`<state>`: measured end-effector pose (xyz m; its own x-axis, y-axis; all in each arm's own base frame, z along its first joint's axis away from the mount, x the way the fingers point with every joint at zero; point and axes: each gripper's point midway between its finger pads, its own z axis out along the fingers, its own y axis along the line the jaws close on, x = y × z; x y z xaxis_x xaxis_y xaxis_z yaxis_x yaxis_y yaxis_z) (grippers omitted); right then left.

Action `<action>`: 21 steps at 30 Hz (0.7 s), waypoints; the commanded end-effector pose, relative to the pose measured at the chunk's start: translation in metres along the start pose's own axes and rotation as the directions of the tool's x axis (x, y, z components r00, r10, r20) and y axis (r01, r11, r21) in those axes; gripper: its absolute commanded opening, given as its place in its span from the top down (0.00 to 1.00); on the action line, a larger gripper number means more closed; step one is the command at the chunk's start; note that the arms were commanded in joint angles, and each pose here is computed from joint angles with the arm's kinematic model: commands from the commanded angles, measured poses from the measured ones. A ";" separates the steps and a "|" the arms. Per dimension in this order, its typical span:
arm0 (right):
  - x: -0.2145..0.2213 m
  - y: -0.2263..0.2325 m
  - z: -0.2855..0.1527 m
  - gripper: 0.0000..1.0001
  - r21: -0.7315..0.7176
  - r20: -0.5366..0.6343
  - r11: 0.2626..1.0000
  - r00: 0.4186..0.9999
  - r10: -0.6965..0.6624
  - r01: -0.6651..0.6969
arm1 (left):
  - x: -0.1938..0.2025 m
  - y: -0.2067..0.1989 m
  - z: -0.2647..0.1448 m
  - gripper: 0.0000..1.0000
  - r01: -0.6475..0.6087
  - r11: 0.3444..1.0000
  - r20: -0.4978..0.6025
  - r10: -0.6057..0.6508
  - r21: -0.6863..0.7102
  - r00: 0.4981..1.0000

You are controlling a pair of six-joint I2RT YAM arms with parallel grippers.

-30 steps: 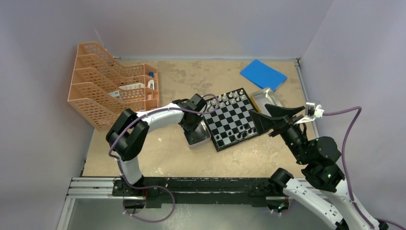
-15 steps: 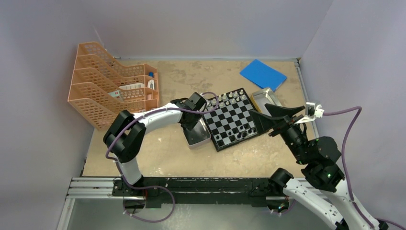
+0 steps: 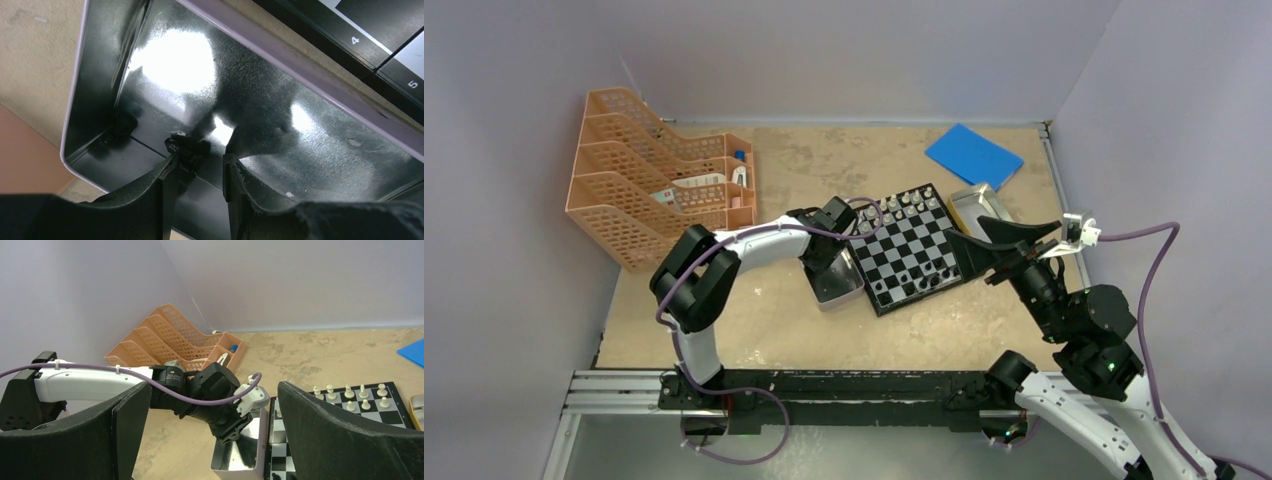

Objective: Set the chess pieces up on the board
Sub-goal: Pick up the chess piece from the storage box.

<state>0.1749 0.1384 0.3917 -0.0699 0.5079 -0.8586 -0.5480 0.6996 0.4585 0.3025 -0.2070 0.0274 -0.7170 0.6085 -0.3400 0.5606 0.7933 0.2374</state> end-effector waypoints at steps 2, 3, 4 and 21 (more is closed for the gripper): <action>-0.021 0.005 0.001 0.01 -0.007 0.067 1.000 0.998 -0.011 0.012 | -0.007 0.004 0.003 0.65 -0.012 1.000 0.017 0.012 -0.022 1.000; -0.021 0.005 0.001 0.01 -0.006 0.068 1.000 0.998 -0.013 0.013 | -0.006 0.004 0.005 0.65 -0.015 1.000 0.013 0.016 -0.021 1.000; -0.021 0.004 0.001 0.01 -0.005 0.067 1.000 0.998 -0.014 0.015 | -0.006 0.004 0.006 0.66 -0.016 1.000 0.011 0.016 -0.022 1.000; -0.013 0.000 0.006 0.01 0.006 0.057 1.000 0.998 -0.020 0.020 | -0.034 -0.006 -0.020 0.95 -0.033 0.997 0.115 0.025 0.072 0.993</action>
<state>0.1773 0.1356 0.3912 -0.0541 0.4988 -0.8650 -0.5361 0.7163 0.4466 0.3062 -0.2120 0.0279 -0.6938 0.6338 -0.3420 0.5903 0.7725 0.2340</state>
